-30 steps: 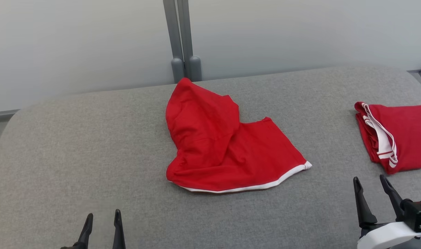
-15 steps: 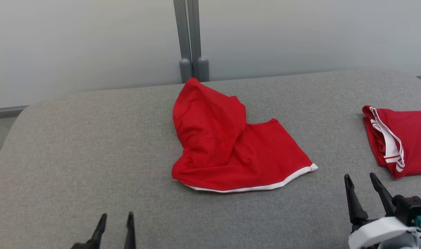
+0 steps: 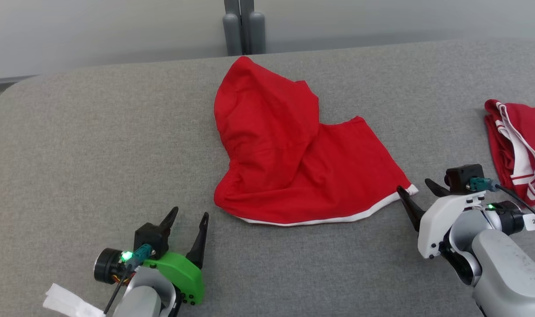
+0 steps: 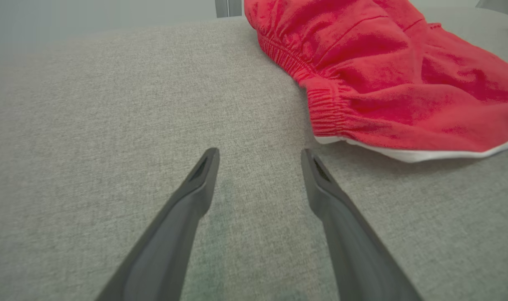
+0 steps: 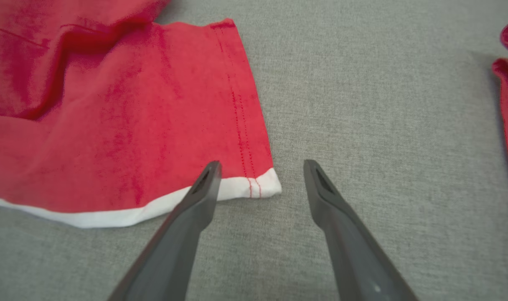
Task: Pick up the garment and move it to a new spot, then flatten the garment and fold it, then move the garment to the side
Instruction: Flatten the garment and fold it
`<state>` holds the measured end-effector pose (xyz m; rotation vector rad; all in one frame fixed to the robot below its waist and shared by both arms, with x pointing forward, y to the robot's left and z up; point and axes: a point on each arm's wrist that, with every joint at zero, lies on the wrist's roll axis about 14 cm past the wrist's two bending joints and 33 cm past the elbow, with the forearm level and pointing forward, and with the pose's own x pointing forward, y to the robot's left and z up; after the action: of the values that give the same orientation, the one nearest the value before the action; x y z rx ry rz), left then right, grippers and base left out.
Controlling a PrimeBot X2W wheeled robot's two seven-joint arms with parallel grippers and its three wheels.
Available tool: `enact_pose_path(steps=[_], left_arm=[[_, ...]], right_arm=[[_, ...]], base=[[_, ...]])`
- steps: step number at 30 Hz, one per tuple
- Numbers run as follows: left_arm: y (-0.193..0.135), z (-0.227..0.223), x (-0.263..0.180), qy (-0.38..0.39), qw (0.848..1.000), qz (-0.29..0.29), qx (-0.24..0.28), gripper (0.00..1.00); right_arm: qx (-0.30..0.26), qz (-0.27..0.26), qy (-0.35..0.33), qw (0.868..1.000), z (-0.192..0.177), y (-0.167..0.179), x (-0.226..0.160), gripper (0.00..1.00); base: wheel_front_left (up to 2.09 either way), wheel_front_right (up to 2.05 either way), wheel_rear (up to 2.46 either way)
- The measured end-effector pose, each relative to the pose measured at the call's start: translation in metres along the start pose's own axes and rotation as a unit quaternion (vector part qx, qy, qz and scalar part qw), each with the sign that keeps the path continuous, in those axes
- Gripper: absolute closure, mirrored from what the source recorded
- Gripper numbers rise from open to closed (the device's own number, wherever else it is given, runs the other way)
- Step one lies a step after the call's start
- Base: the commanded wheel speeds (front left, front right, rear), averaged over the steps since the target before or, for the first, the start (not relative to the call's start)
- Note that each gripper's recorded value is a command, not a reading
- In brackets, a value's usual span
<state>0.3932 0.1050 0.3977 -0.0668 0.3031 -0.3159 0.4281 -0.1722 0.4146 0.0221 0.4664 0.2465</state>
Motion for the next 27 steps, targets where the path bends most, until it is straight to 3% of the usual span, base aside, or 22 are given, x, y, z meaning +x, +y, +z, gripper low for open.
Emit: enact_pose_path(steps=[7, 13, 27], left_arm=[[-0.003, -0.022, 0.015, 0.044, 0.999, -0.026, 0.001, 0.0], [-0.007, -0.023, 0.022, 0.051, 0.998, -0.048, 0.001, 0.0], [-0.049, -0.005, 0.026, 0.035, 0.991, -0.133, 0.001, 0.0]], right_arm=[[0.001, 0.02, 0.065, 0.998, -0.032, 0.003, 0.018, 0.0], [-0.002, 0.027, 0.071, 0.997, -0.035, 0.001, 0.023, 0.0], [-0.005, 0.035, 0.068, 0.997, -0.034, 0.002, 0.022, 0.0]], base=[[0.0, 0.0, 0.0], [0.0, 0.0, 0.0], [0.0, 0.0, 0.0]])
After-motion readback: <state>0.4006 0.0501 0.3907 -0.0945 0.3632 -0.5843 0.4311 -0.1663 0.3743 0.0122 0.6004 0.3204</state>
